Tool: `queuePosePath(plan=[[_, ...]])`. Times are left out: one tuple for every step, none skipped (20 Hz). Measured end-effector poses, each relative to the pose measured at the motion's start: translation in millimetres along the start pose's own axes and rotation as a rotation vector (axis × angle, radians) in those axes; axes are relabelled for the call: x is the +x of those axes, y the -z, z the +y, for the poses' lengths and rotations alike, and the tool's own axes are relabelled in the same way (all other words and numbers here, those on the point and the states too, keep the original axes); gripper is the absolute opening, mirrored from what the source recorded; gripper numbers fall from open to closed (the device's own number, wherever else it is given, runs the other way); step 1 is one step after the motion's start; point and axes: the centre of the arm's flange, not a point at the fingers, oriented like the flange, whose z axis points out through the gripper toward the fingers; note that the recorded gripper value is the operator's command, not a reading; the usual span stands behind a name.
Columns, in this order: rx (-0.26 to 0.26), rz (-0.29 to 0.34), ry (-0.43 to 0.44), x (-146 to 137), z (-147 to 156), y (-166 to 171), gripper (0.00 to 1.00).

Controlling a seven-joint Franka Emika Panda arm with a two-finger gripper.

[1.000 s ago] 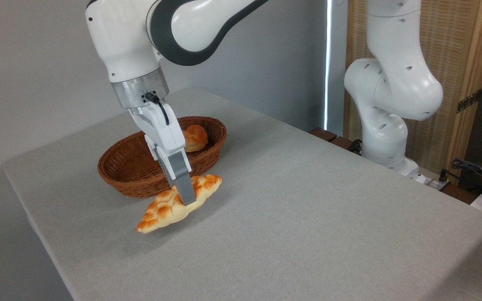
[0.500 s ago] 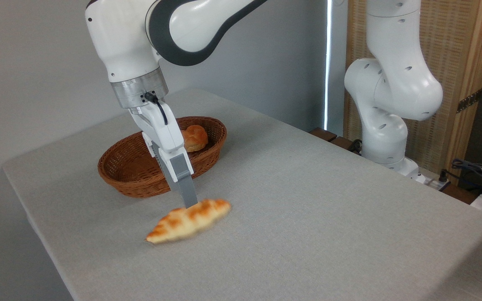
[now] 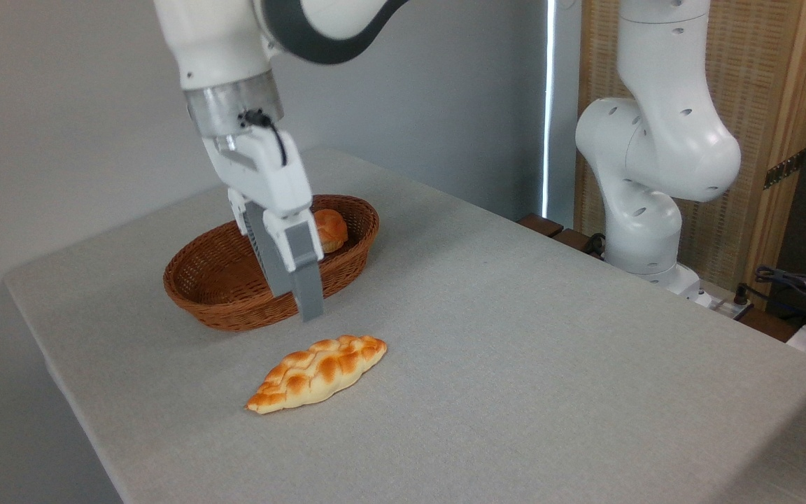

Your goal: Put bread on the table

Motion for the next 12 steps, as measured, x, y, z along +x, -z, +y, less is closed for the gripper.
queuePosePath(plan=[[-0.013, 0.021, 0.028, -6.5, -3.7, 7.4, 1.00], [-0.024, 0.044, 0.051, -12.5, -8.2, 14.5, 1.00], [-0.036, 0.063, 0.075, -19.6, -13.9, 21.6, 1.00], [-0.048, 0.072, 0.096, -26.8, -19.4, 28.8, 1.00], [-0.057, 0.076, 0.114, -33.6, -25.1, 36.0, 1.00], [-0.064, 0.083, 0.133, -40.5, -31.7, 43.6, 1.00], [-0.074, 0.095, 0.155, -47.5, -38.8, 50.8, 1.00], [-0.087, 0.112, 0.176, -54.0, -45.4, 57.1, 1.00], [-0.102, 0.134, 0.203, -62.2, -53.8, 62.1, 1.00], [-0.115, 0.157, 0.235, -72.2, -64.2, 65.8, 1.00], [-0.123, 0.179, 0.264, -82.6, -74.8, 69.1, 1.00], [-0.125, 0.198, 0.283, -91.3, -83.5, 73.5, 1.00]])
